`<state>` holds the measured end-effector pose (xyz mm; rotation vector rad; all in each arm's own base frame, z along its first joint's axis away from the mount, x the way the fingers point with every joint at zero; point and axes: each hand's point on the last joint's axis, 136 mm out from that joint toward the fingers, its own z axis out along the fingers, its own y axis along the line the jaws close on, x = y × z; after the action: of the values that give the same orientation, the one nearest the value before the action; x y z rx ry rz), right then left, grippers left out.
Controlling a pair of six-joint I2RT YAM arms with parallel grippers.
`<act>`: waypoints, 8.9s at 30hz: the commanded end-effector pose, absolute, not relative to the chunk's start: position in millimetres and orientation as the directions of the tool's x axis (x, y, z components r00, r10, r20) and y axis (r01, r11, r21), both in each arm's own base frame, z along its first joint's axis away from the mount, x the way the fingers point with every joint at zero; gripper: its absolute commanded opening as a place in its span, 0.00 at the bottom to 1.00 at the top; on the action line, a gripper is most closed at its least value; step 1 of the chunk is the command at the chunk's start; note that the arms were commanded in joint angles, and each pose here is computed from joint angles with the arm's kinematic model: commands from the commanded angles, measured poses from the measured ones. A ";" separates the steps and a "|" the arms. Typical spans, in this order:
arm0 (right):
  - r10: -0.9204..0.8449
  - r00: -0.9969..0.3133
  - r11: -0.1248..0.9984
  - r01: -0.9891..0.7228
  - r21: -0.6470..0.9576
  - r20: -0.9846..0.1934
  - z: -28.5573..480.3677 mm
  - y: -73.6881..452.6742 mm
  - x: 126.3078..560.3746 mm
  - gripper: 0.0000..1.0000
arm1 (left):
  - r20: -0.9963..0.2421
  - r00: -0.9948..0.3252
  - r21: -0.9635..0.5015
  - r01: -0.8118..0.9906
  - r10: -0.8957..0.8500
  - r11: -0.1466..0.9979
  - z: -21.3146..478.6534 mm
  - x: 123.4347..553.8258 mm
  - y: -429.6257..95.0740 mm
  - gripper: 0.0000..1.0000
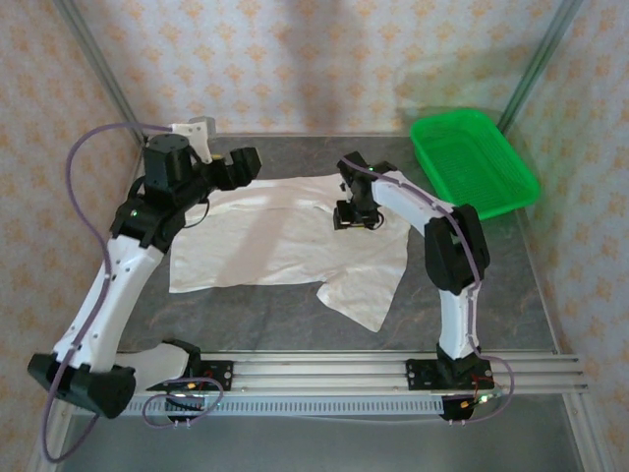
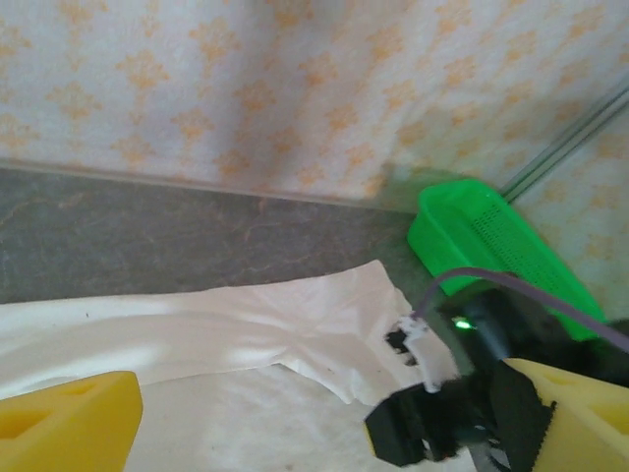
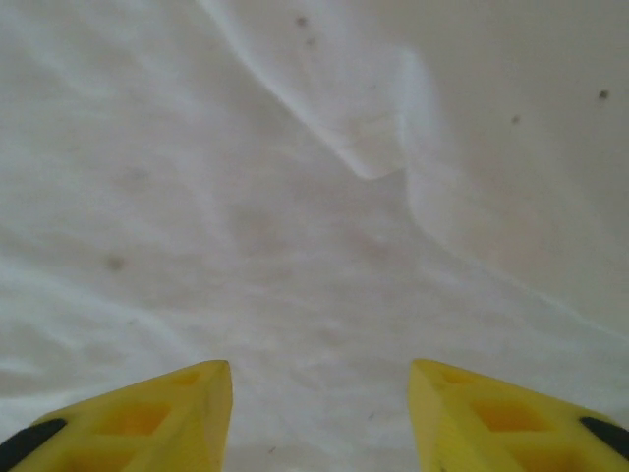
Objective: Fold and stack the t-shirts
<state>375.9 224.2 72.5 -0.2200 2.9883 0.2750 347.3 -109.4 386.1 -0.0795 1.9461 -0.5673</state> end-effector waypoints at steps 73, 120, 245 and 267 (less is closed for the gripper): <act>-0.120 -0.992 0.937 -0.105 0.332 0.024 55.9 270.5 383.7 0.15 | -0.758 -0.590 -0.374 0.041 -0.280 0.927 299.2 286.5 -84.6 0.94; 0.352 -0.936 0.912 0.343 0.226 0.000 32.0 142.8 383.2 0.34 | -0.586 -0.739 -0.564 0.078 -0.332 0.822 225.4 334.9 -168.1 0.92; 0.620 -0.784 0.683 0.556 0.473 0.026 44.4 113.7 457.6 0.00 | -0.229 -0.944 -0.333 -0.153 -0.238 0.930 37.6 433.2 -308.5 0.34; 0.623 -0.782 0.678 0.559 0.477 0.033 42.0 114.3 454.4 0.00 | -0.233 -0.938 -0.302 -0.180 -0.255 0.936 28.9 443.3 -310.3 0.27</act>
<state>454.8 116.3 44.4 0.9666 2.7573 0.7114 443.3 -312.2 32.2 -0.3174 2.8191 -0.4687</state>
